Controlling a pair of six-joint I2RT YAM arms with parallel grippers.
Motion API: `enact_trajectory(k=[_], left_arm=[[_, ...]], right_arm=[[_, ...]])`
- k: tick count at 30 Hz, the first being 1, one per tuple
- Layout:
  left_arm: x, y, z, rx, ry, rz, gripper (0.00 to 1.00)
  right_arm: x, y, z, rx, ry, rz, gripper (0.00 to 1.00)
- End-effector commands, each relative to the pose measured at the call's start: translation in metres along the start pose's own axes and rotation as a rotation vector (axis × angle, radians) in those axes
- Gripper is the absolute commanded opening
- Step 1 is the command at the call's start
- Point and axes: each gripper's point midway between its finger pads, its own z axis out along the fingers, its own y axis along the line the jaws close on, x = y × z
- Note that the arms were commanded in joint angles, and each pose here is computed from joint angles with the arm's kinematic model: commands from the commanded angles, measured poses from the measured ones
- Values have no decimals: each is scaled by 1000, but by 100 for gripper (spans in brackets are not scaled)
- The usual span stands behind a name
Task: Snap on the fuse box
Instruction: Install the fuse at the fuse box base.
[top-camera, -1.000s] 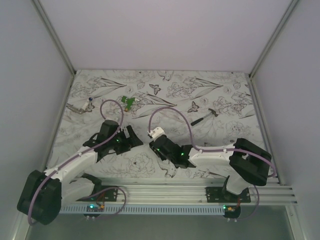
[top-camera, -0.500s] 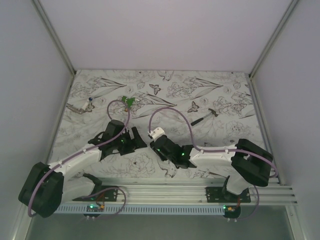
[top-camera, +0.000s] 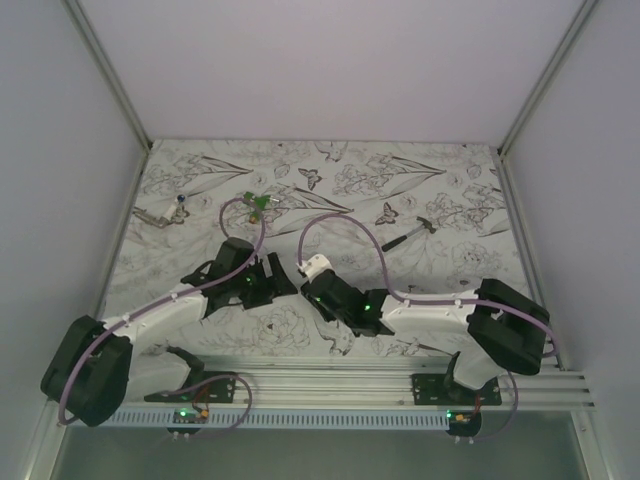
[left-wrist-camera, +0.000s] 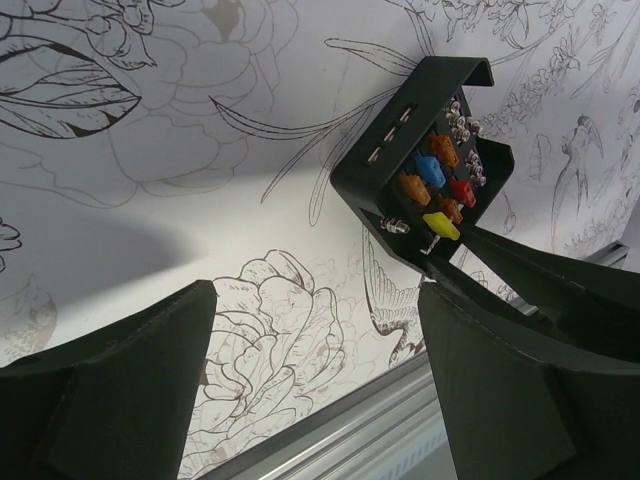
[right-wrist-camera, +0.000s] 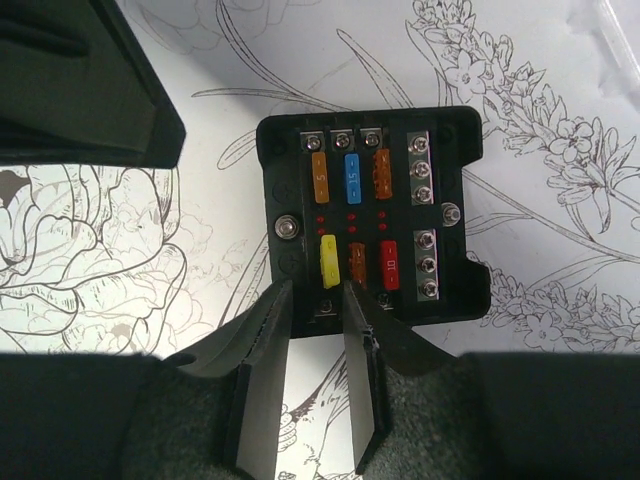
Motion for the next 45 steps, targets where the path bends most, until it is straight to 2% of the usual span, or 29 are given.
enact_trajectory(k=[1, 9, 26, 34, 45], left_arm=[[-5, -8, 2, 6, -3, 3, 85], [-6, -12, 5, 6, 4, 1, 76], [-6, -18, 20, 4, 41, -2, 52], [-2, -25, 28, 10, 67, 0, 48], [0, -27, 38, 6, 82, -12, 45]], right_arm=[[-33, 2, -10, -18, -65, 11, 34], [-38, 4, -9, -53, -51, 13, 33], [-40, -8, 4, -23, -30, 4, 22], [-29, -8, 3, -32, 1, -4, 16], [-12, -7, 13, -26, 53, -15, 13]])
